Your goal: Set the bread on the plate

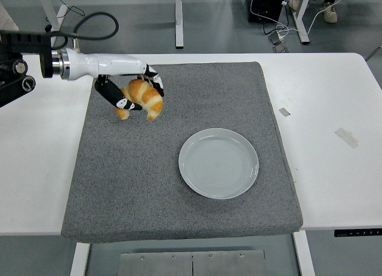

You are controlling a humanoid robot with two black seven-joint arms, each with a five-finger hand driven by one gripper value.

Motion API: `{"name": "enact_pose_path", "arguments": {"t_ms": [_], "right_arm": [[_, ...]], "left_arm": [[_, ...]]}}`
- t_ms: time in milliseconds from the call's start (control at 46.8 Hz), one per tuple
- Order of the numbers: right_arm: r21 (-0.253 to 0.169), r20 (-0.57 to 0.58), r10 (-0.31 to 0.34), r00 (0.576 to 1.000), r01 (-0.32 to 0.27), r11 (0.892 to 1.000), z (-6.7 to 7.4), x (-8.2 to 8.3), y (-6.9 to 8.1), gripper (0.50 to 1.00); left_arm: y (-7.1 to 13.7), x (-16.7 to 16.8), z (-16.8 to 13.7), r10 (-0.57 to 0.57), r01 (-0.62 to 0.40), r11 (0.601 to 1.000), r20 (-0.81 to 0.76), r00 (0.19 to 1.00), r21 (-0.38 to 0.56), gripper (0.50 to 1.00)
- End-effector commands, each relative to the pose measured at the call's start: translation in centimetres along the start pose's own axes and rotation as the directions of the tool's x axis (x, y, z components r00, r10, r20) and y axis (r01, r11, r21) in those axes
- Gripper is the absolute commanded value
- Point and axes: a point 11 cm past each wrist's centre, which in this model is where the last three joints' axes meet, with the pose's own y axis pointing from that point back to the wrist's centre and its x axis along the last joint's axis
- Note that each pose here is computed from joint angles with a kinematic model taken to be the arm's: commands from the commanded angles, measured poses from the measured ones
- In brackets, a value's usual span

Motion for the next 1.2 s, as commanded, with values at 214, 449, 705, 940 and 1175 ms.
{"name": "enact_pose_path", "arguments": {"t_ms": [214, 449, 705, 940, 1175], "right_arm": [[0.002, 0.0, 0.0, 1.0, 0.0, 1.0, -0.1, 0.0, 0.0, 1.0], [0.002, 0.001, 0.0, 1.0, 0.0, 1.0, -0.1, 0.0, 0.0, 1.0], [0.002, 0.001, 0.0, 1.0, 0.0, 1.0, -0.1, 0.0, 0.0, 1.0], [0.001, -0.001, 0.001, 1.0, -0.001, 1.0, -0.1, 0.1, 0.0, 1.0], [0.001, -0.001, 0.001, 1.0, -0.001, 1.0, -0.1, 0.1, 0.0, 1.0]], "left_arm": [[-1.1, 5.2, 3.7, 0.025, -0.022, 0.998, 0.048, 0.999, -0.066, 0.524], [-4.2, 6.0, 7.3, 0.006, 0.008, 0.989, 0.096, 0.995, -0.15, 0.524], [-8.0, 4.5, 10.5, -0.036, 0.062, 0.97, 0.116, 0.993, -0.234, 0.525], [-10.4, 2.7, 12.4, -0.08, 0.115, 0.955, 0.133, 0.988, -0.274, 0.525], [-12.2, 0.1, 12.1, -0.127, 0.164, 0.952, 0.155, 0.98, -0.26, 0.525]]}}
